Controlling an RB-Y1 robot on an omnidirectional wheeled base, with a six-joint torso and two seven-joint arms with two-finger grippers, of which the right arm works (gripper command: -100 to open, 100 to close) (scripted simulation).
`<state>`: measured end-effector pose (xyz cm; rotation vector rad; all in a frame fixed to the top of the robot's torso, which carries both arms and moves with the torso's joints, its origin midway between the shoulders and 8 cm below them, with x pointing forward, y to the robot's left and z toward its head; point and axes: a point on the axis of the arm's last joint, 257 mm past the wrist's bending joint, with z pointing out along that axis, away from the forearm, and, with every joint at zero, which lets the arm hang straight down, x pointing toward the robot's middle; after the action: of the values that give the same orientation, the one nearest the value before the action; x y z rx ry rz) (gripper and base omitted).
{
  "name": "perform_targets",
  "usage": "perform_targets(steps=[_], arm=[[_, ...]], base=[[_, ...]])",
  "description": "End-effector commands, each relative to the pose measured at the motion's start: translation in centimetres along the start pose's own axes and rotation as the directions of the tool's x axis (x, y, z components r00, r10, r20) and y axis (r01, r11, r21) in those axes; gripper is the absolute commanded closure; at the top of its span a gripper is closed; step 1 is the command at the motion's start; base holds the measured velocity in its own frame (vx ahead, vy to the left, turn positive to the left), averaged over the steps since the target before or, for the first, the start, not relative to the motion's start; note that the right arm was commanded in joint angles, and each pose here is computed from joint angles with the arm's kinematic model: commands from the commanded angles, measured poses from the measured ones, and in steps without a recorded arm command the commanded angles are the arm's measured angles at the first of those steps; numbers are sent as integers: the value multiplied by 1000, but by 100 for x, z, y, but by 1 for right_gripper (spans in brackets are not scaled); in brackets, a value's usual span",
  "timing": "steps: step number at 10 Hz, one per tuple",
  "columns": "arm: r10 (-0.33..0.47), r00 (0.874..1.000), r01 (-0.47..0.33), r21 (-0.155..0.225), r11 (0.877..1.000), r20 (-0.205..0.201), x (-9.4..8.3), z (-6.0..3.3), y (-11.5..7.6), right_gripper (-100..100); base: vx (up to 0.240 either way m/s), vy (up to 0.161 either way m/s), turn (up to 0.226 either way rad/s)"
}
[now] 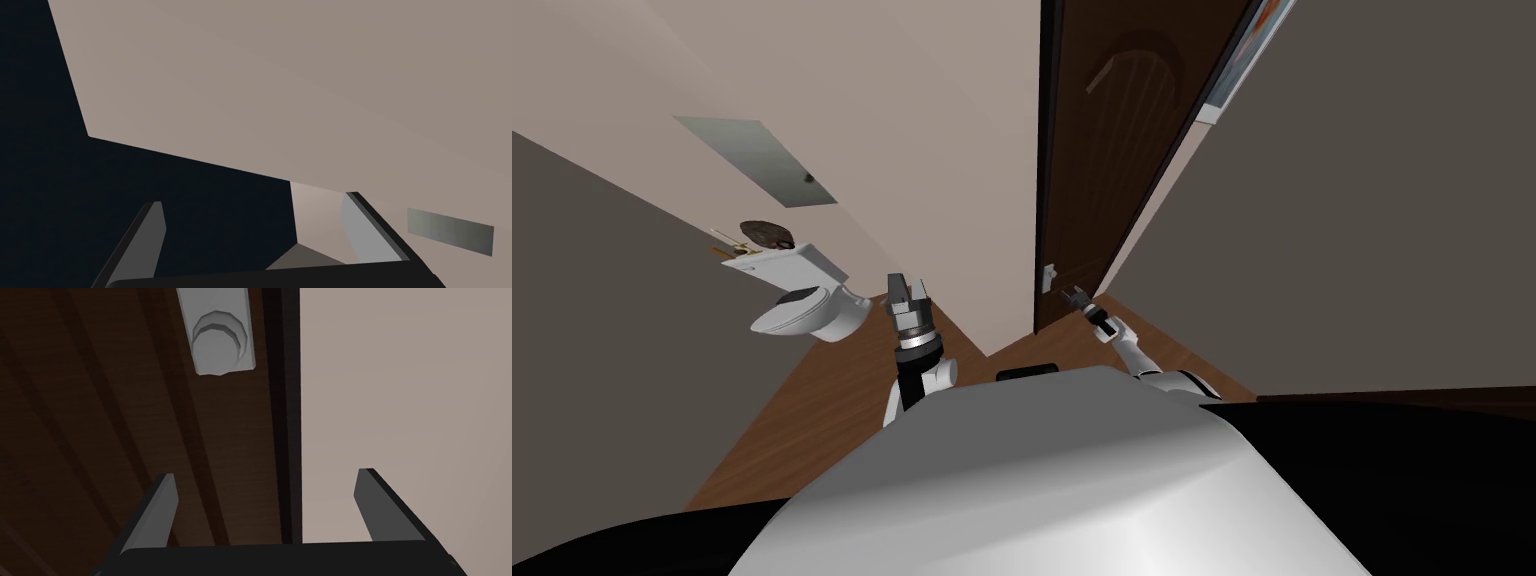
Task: Pull the door open
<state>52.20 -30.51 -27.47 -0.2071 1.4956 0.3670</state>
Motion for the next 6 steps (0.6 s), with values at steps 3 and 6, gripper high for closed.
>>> perform_targets(steps=[3,6], arm=[[-72,996,72,3,997,-57,157,-22,-163,-100],[-71,996,71,10,997,-56,204,134,-42,-100]], base=[[93,-25,20],[71,-21,7]])
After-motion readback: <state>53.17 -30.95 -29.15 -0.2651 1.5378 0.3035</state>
